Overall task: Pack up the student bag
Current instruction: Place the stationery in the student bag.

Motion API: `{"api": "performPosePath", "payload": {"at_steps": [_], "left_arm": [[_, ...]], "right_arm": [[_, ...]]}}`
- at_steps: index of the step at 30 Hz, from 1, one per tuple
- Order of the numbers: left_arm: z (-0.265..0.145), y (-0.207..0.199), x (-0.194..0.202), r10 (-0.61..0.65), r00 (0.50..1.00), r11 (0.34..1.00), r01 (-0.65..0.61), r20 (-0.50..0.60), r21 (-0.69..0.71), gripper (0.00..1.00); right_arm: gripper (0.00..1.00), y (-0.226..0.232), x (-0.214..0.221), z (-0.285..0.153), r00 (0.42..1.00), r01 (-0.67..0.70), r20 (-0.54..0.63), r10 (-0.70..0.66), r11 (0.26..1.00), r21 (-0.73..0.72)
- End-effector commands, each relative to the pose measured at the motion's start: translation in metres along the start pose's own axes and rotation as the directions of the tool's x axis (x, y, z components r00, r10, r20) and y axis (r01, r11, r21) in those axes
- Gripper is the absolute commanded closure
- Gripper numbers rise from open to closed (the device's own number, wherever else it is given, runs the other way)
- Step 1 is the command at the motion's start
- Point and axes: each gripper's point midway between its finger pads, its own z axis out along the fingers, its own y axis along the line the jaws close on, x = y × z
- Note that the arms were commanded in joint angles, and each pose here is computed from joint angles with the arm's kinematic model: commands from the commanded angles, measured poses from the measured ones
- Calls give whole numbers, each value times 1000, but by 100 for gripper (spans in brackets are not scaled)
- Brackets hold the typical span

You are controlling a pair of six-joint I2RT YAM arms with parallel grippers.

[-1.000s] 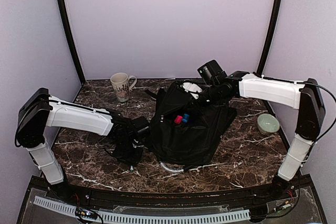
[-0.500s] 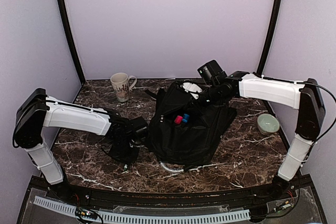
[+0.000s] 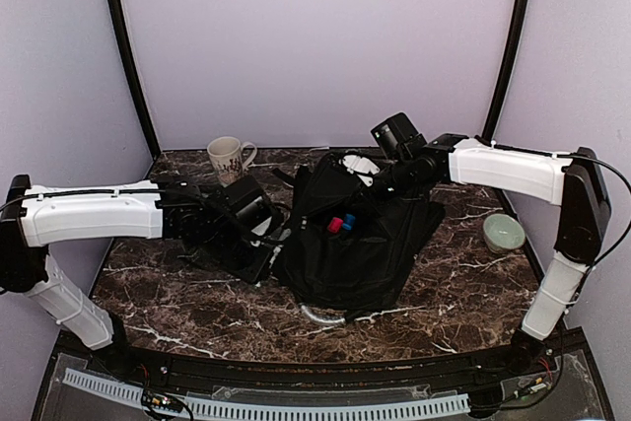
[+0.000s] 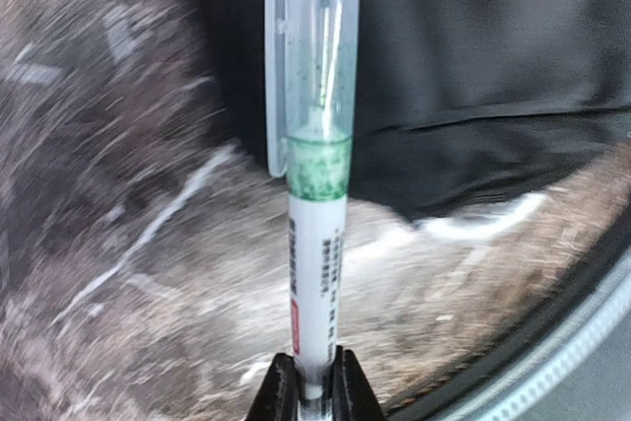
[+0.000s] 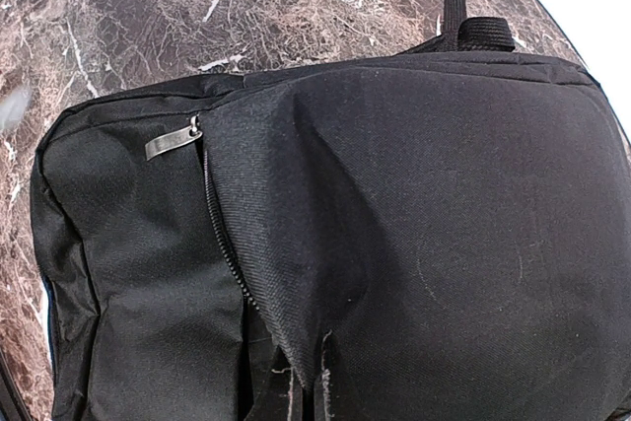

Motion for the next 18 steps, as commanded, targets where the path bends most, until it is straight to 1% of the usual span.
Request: {"api": "performPosePath", "payload": {"at_steps": [1,6,9,14,18], "left_arm": [[-5,-67,-28,118,991,961,-130,63,243,100],[18,-98,-45,113,991,933,-132,77,334,100],[30,-110,-60,107,989,926,-136,101,351,100],[55,-110,-87,79,987,954,-116,143,276,100],[74,-109,-102,69,984,964,-108,164,243,100]], "right_arm": [[100,7,-19,-5,998,22,67,-20,999,-29],[100,7,-22,-8,997,21,74,-19,999,-27],[100,7,-24,-10,997,19,80,-17,999,-26],[100,8,-27,-12,996,15,86,-12,999,-31],[100,7,-26,-14,996,14,90,-12,1000,-26]]}}
